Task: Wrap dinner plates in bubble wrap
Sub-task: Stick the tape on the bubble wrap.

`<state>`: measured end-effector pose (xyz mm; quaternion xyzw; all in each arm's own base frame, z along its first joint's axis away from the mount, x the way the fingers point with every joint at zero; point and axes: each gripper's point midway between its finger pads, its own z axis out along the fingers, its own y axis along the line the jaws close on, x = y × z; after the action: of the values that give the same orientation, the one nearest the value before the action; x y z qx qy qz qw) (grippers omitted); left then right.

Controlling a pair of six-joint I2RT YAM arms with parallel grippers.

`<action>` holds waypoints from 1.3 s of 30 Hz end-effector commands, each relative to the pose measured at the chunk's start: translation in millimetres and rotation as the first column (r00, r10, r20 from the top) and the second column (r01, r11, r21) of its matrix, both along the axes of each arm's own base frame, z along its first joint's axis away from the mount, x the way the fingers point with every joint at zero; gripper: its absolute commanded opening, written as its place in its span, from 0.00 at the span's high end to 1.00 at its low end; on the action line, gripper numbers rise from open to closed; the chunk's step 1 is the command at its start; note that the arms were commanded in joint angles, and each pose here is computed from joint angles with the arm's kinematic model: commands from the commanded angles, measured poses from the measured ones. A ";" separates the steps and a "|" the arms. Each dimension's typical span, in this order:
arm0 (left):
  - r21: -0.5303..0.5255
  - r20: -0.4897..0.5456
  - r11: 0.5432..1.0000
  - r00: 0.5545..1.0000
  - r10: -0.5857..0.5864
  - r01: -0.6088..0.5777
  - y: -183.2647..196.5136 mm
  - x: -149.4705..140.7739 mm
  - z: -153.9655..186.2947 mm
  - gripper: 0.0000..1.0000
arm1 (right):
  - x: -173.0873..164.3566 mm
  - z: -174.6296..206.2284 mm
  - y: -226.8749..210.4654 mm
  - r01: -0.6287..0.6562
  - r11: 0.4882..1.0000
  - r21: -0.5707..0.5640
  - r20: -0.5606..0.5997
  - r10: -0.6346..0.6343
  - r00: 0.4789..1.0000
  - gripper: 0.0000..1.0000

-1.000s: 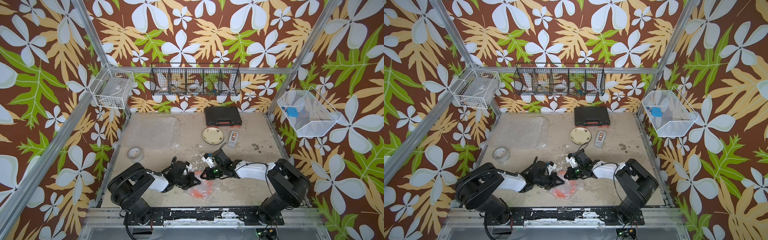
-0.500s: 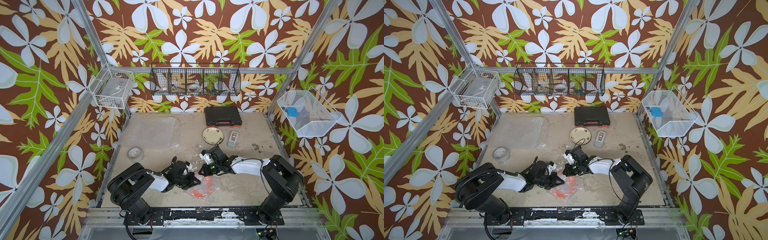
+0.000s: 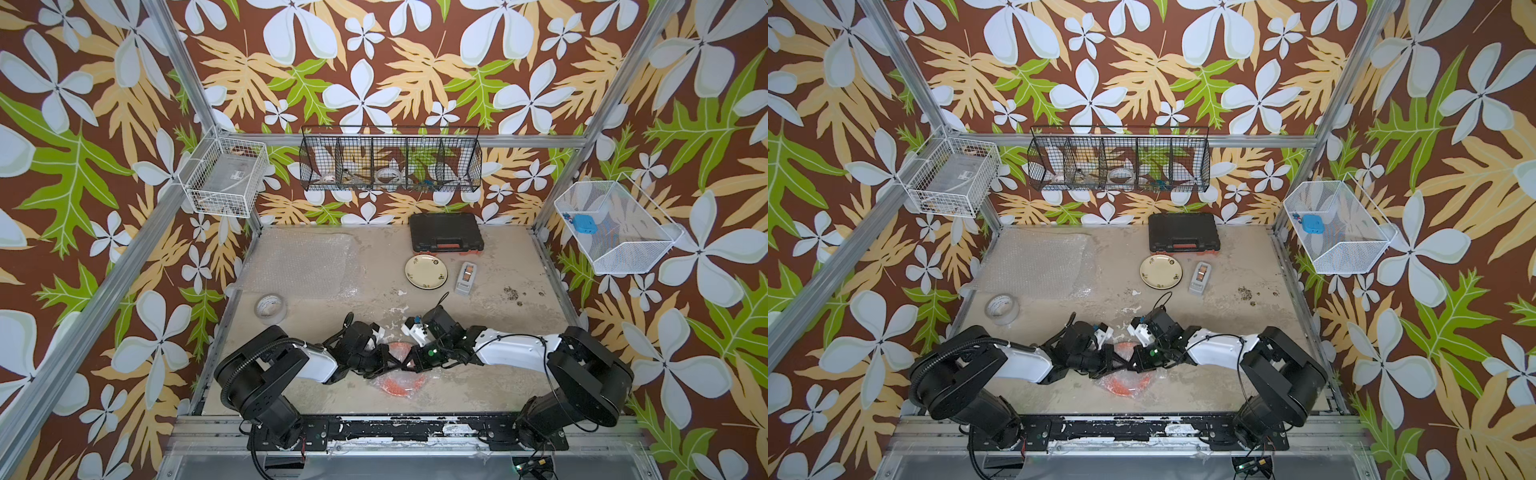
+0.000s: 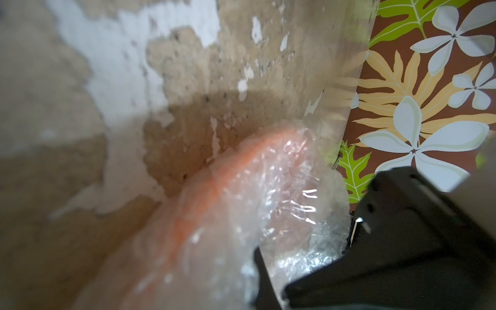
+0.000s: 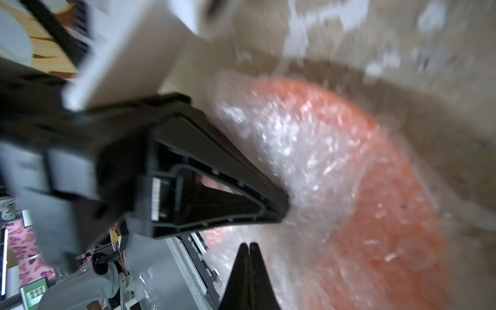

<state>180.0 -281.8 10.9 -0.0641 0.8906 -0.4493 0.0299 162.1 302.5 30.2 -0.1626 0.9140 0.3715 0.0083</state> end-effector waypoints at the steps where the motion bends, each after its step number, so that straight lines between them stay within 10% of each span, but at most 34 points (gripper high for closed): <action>1: 0.207 -0.117 0.978 0.991 0.059 -0.034 35.4 -19.0 -41.7 0.96 | 6.3 -27.4 -20.1 0.024 0.984 -0.178 0.028 -0.019 0.999 1.00; 12: 0.213 -0.111 0.977 0.992 0.059 -0.034 34.8 -15.5 -42.0 0.96 | -38.6 39.0 8.5 -0.049 0.994 0.097 -0.019 0.051 0.999 1.00; 18: 0.216 -0.112 0.976 0.992 0.059 -0.033 35.6 -15.2 -43.6 0.96 | -30.1 -21.0 -29.5 -0.007 0.980 -0.201 0.015 0.010 1.000 1.00; 25: 0.209 -0.111 0.977 0.992 0.060 -0.035 33.0 -12.6 -42.3 0.96 | -38.1 36.0 -5.0 -0.015 0.999 0.029 0.037 0.013 0.999 1.00; 33: 0.216 -0.112 0.976 0.992 0.060 -0.034 33.8 -12.4 -43.4 0.96 | -56.8 -11.2 -12.4 -0.057 0.995 -0.081 -0.035 0.055 0.998 1.00; 39: 0.217 -0.107 0.975 0.992 0.062 -0.037 34.5 -11.8 -41.9 0.96 | -21.7 39.9 -29.3 0.094 0.994 0.051 0.052 -0.097 0.994 0.90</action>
<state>183.4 -285.2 12.8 -0.0550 0.8893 -0.4533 0.0244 130.2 286.4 63.8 -0.1609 0.9069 0.3877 0.0378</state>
